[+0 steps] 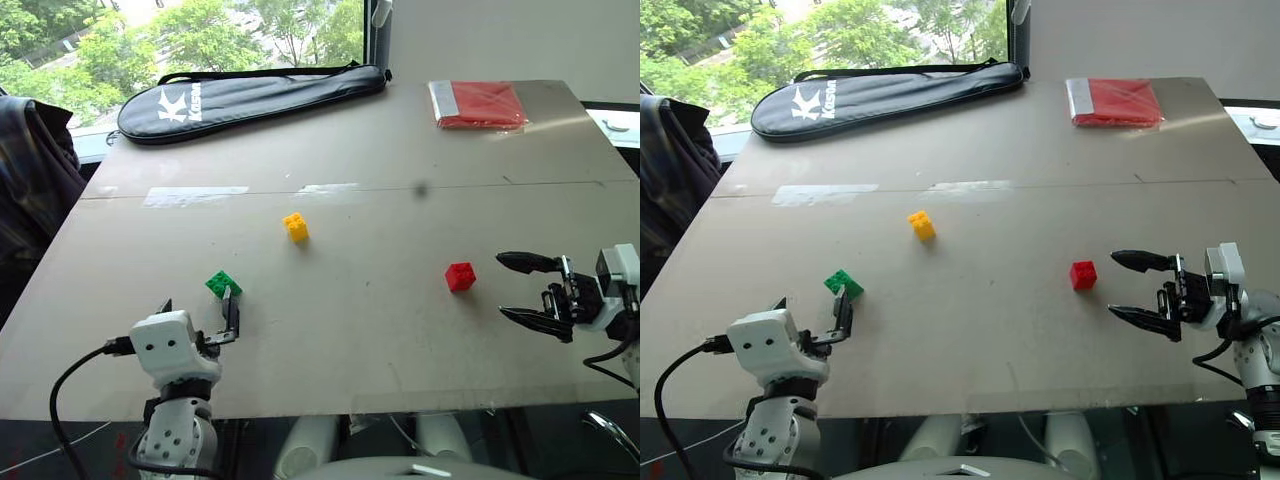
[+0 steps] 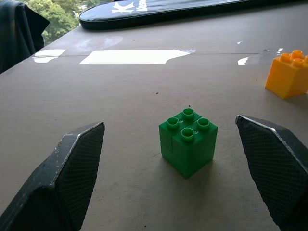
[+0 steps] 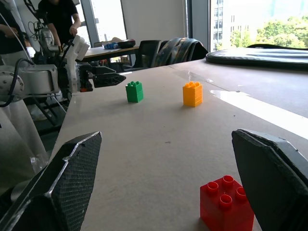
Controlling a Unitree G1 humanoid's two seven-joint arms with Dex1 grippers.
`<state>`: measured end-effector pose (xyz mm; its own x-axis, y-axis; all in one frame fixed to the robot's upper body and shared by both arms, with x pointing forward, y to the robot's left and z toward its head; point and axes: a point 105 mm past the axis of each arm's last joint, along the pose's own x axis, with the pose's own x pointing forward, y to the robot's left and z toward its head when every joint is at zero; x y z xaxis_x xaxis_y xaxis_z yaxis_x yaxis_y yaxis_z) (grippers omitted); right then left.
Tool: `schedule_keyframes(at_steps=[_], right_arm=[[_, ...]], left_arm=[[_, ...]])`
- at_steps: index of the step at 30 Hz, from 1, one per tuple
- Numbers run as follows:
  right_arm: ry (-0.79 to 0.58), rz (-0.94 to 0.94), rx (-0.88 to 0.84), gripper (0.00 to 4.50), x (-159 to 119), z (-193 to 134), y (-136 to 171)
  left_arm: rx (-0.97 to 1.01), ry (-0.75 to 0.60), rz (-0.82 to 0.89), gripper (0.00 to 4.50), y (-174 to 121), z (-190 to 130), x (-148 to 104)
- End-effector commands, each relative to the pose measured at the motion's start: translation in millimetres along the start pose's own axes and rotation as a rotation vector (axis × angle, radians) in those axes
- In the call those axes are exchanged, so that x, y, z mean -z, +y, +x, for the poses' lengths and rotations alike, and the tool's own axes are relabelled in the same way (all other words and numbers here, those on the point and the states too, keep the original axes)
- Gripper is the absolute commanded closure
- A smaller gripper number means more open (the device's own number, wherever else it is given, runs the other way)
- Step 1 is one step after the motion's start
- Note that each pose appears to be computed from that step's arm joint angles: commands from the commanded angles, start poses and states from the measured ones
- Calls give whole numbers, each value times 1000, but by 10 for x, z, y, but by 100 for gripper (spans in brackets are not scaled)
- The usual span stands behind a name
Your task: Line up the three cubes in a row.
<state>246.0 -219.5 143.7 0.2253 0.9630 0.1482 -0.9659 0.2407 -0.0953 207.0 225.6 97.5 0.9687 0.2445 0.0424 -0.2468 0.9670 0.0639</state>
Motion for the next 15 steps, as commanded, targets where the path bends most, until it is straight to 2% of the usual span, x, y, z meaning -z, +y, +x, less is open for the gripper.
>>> schedule_keyframes(at_steps=[1, 8, 15], right_arm=[[-40, -45, -53, 7, -141, -2, 70], [-40, -130, -118, 7, -218, 126, 136], [-32, -125, -136, 7, -214, 159, 158]], left_arm=[[-20, -6, 0, 0, -23, -4, 5], [-47, 1, -16, 0, 9, 70, 49], [-65, 13, -39, 0, -43, 178, 98]])
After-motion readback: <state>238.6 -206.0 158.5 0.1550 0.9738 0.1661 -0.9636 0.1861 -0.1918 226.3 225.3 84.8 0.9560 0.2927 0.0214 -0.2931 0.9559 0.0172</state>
